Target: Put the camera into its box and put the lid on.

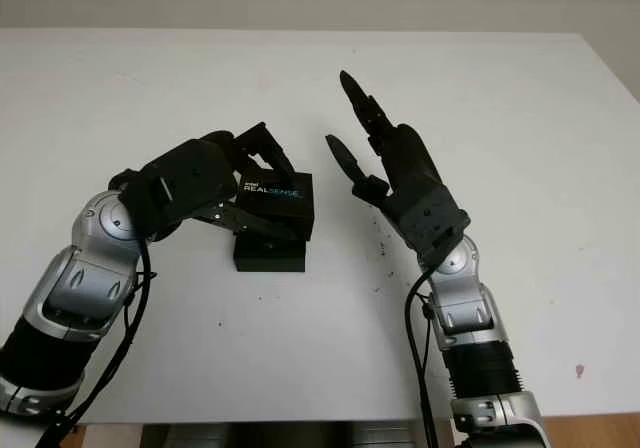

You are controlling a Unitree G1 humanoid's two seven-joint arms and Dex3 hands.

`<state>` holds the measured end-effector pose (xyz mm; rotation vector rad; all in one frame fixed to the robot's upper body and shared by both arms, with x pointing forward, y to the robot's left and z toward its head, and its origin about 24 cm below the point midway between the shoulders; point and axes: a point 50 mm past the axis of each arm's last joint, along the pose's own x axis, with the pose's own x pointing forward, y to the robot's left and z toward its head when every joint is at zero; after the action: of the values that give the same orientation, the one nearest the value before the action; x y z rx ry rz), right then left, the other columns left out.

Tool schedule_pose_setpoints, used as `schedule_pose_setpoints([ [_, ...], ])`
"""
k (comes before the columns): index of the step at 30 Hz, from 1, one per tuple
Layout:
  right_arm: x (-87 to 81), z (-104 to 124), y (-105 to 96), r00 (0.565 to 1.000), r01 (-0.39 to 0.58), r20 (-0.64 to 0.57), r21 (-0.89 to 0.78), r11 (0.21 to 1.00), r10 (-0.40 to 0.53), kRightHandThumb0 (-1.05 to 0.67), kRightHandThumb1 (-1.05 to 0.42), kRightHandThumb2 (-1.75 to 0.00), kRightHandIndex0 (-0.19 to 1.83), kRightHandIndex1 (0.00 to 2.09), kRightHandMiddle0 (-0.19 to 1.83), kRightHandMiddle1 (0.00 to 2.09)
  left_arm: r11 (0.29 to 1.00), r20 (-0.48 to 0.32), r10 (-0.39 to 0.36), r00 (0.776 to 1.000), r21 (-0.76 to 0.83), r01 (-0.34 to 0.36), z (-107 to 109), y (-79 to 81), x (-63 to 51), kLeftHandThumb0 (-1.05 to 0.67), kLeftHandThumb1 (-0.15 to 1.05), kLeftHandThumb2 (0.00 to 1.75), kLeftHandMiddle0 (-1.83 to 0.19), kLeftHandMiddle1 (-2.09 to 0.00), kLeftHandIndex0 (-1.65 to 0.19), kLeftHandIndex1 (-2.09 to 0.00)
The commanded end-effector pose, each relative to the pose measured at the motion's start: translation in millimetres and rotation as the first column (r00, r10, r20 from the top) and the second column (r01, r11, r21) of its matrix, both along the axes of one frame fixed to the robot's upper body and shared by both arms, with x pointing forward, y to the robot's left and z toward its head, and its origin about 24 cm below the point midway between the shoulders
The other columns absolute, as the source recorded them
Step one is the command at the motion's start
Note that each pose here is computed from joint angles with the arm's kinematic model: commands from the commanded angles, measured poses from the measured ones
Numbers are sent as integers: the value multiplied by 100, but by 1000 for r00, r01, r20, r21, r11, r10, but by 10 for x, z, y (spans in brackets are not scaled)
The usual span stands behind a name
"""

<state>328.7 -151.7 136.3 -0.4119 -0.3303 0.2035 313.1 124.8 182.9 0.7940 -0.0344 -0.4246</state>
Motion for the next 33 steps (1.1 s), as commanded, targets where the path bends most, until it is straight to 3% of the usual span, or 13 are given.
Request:
schedule_pose_setpoints([
  [1, 7, 55, -4, 1000, -1, 16, 2, 1000, 1, -73, -105, -52, 11, 5, 11, 5, 1000, 27, -9, 1000, -21, 10, 18, 7, -29, -32, 105, 14, -2, -192, -1, -174],
  [15, 25, 67, -16, 999, 1, 35, -14, 1000, -1, -71, -105, -53, 13, 6, 12, 6, 1000, -4, 26, 1000, 13, -26, -74, 95, -62, -33, 105, 12, -7, -179, -4, -164],
  [33, 42, 74, -17, 999, -9, 46, -5, 1000, 9, -73, -105, -52, 14, 6, 13, 6, 998, -20, 57, 998, -14, -57, -153, 106, -101, -34, 105, 12, -4, -187, -2, -166],
])
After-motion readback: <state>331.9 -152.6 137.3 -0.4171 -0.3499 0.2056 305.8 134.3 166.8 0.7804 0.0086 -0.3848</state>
